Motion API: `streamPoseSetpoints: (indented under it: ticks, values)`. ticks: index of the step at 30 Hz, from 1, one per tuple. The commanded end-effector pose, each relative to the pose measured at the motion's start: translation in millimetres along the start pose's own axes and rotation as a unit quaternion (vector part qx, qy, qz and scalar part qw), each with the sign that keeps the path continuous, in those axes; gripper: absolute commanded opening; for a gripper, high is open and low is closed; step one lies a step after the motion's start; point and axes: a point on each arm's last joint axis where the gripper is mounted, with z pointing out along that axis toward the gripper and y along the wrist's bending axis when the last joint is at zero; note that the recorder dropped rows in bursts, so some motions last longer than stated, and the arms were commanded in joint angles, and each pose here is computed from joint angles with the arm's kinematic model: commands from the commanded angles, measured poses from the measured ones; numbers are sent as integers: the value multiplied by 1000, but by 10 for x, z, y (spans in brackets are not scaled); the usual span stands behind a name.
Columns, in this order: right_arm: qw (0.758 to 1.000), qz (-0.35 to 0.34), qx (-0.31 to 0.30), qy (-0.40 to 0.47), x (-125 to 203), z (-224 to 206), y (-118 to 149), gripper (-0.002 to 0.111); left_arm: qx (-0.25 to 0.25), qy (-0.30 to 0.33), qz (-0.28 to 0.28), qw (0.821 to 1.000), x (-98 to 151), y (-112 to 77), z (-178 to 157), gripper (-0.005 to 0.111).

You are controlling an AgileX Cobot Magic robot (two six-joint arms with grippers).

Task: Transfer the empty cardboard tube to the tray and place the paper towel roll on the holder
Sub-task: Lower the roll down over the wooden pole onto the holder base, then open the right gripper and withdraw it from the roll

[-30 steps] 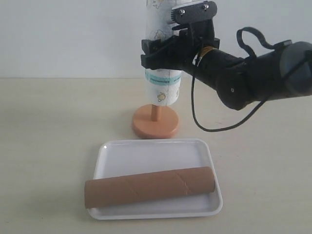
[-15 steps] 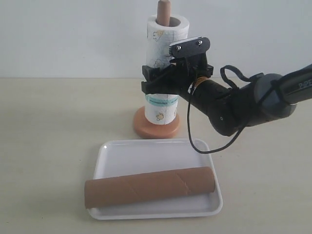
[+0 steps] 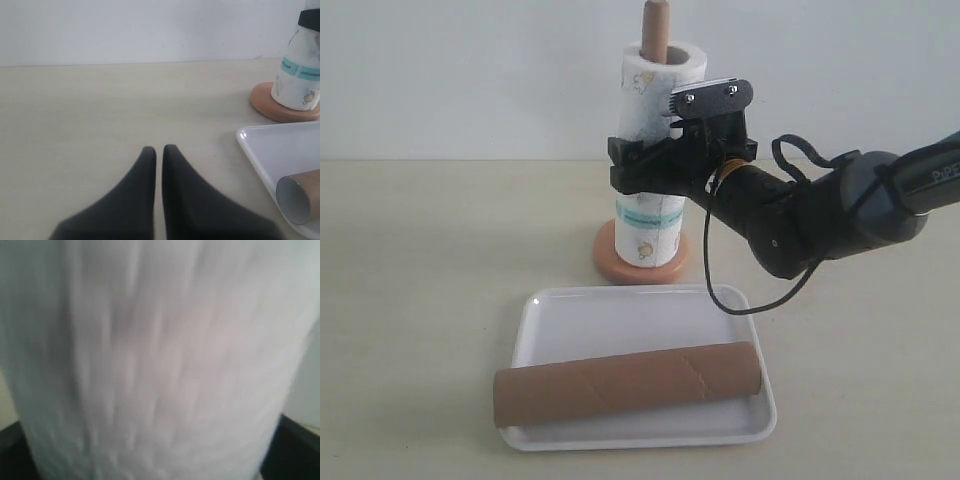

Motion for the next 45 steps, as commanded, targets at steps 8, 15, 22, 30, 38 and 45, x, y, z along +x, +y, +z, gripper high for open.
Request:
streamPoseSetpoints:
  ticks: [8,15,22,30,38,45]
  values:
    - [997,-6,-14,-70,-411,-89,52,105,-1,-1,-5,1000,8,2,0,4]
    - [999,-16,-6,-29,-860,-315,89,105,-1,-1,-5,1000,8,2,0,4]
    - [1000,-27,5,-1,-1451,-767,138,105,-1,-1,-5,1000,8,2,0,4]
    - [999,-45,16,6,-2129,-1605,201,105,-1,-1,-5,1000,8,2,0,4]
    - [995,-87,29,29,-2516,-2740,240,67,-1,-1,-5,1000,8,2,0,4]
    - [995,-79,41,50,-2526,-3720,251,2,-1,-1,-5,1000,8,2,0,4]
